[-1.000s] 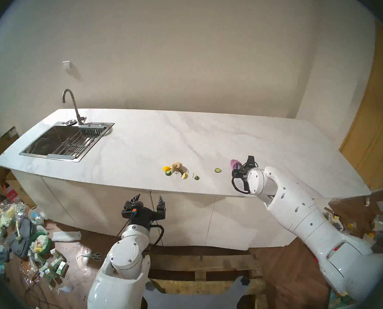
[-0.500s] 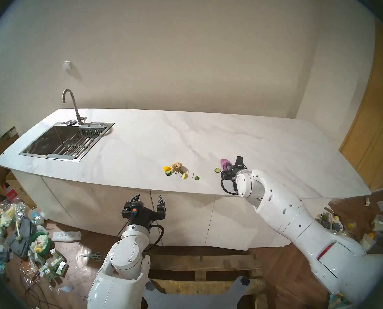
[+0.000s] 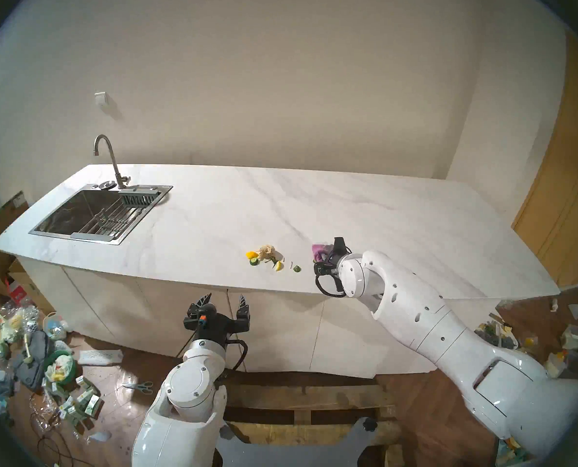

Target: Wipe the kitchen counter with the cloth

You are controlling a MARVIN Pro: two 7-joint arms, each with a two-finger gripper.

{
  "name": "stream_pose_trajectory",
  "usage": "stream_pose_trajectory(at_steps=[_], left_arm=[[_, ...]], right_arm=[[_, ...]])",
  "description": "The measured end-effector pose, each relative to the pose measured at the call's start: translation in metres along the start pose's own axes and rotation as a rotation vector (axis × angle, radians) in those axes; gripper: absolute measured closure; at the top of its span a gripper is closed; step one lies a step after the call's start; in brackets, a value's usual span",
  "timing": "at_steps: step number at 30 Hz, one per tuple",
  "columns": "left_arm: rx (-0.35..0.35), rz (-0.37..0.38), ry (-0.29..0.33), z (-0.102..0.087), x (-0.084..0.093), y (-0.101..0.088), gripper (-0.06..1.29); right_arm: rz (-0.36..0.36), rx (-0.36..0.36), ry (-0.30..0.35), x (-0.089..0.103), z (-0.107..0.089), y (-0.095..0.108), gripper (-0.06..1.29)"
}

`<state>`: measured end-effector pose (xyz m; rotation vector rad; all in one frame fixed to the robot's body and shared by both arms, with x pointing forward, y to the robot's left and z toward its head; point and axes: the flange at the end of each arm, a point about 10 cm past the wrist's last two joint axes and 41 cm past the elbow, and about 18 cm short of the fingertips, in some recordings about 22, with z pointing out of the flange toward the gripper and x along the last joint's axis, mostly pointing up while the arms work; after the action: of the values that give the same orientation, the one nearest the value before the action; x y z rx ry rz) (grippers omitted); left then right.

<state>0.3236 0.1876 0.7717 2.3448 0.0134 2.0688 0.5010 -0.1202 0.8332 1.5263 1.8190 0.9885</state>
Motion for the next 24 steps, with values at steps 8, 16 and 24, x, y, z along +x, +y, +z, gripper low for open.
stream_pose_trajectory(at_steps=[8, 16, 24], left_arm=[[0.0, 0.0, -0.001, 0.0, 0.0, 0.0, -0.02], [0.0, 0.0, -0.001, 0.0, 0.0, 0.0, -0.02], [0.0, 0.0, 0.0, 0.0, 0.0, 0.0, -0.02]], right_arm=[[0.003, 0.007, 0.076, 0.048, 0.001, -0.001, 1.25], [0.019, -0.027, 0.108, 0.081, 0.007, 0.015, 1.25], [0.054, -0.075, 0.072, 0.079, 0.016, 0.03, 1.25]])
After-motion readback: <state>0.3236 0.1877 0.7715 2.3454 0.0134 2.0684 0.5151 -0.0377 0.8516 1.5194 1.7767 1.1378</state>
